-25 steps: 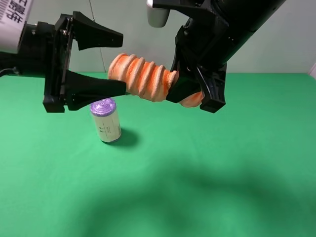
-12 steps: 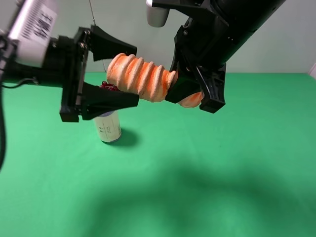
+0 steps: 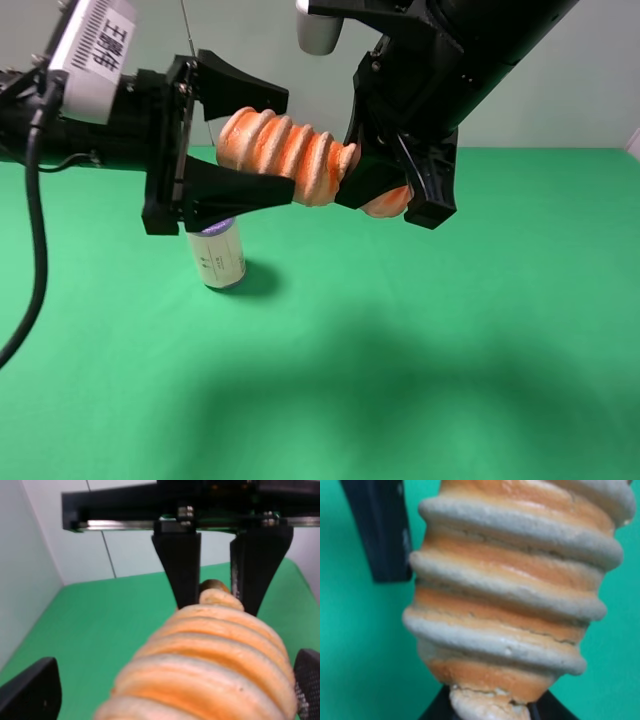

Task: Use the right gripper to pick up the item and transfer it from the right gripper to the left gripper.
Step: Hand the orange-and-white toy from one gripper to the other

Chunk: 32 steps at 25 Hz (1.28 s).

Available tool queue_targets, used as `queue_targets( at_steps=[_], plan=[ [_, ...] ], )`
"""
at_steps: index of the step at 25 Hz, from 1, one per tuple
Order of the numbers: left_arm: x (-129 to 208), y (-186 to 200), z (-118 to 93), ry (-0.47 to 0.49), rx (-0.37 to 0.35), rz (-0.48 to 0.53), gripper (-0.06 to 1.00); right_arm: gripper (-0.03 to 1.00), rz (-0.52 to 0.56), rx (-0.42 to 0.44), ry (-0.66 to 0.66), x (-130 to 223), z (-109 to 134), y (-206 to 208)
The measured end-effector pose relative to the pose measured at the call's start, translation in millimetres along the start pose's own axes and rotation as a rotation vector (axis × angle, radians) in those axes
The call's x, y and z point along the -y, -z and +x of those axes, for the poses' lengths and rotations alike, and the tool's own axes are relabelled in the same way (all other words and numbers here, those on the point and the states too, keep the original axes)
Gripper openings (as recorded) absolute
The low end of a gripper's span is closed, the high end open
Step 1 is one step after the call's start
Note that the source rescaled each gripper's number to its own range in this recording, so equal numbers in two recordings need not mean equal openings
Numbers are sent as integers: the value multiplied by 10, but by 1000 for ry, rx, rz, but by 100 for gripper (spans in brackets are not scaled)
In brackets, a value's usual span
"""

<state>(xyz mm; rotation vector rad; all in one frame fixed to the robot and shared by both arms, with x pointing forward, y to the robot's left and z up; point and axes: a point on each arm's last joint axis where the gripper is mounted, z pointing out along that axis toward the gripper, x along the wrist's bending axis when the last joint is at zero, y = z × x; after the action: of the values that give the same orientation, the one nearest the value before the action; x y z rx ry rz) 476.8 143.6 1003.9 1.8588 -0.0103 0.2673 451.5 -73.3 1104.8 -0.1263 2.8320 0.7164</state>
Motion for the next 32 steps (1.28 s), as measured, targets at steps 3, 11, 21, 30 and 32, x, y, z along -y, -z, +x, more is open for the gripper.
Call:
queue_targets(
  at_steps=[3,11,21,30,32],
  plan=[
    [7,-75,-8,2,20,2,90,2,0,0,0,0,0,0],
    [20,-89,-4,9,14,7,79,2,2,-1,0,1,1,0],
    [19,-96,-11,7,18,8,21,0,6,5,5,5,-5,1],
    [24,-96,-6,6,12,15,15,0,6,5,5,5,-5,1],
    [25,-96,-5,6,12,15,14,6,6,6,5,5,-6,1]
  ],
)
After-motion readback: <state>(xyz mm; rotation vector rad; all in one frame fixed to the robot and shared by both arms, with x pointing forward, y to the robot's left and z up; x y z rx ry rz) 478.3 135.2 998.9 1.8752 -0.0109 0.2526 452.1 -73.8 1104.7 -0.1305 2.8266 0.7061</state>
